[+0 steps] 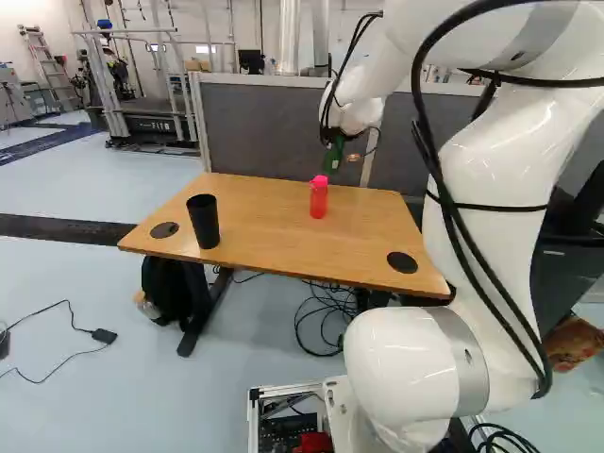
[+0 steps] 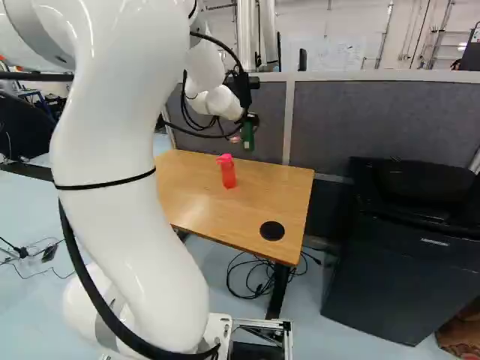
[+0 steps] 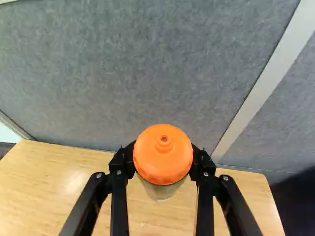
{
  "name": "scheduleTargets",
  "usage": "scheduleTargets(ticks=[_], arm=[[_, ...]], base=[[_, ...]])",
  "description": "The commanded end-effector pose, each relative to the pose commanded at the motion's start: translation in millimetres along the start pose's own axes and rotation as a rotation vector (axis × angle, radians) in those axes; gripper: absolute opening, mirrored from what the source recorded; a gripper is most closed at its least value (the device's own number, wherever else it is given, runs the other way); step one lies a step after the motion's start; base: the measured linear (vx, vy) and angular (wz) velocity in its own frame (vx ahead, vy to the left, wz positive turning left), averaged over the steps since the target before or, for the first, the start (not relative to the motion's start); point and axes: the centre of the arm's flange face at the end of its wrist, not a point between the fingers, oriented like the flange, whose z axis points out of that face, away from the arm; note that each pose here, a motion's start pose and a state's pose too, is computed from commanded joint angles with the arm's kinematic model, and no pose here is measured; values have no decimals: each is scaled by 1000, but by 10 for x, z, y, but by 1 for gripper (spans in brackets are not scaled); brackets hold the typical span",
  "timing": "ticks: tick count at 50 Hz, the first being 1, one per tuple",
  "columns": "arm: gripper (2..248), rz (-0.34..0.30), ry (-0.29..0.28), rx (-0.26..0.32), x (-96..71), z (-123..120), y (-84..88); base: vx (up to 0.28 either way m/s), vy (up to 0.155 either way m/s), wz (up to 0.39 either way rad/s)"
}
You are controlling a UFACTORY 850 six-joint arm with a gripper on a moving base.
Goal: Pick up the green bottle from the table
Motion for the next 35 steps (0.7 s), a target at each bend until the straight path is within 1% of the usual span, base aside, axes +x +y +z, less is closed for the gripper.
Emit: scheduleTargets(ticks=[27, 35], arm=[[123, 4, 45, -4, 53, -651, 45], [123, 5, 51, -6, 14, -822, 61]], base=[[0, 0, 0], [0, 0, 0]])
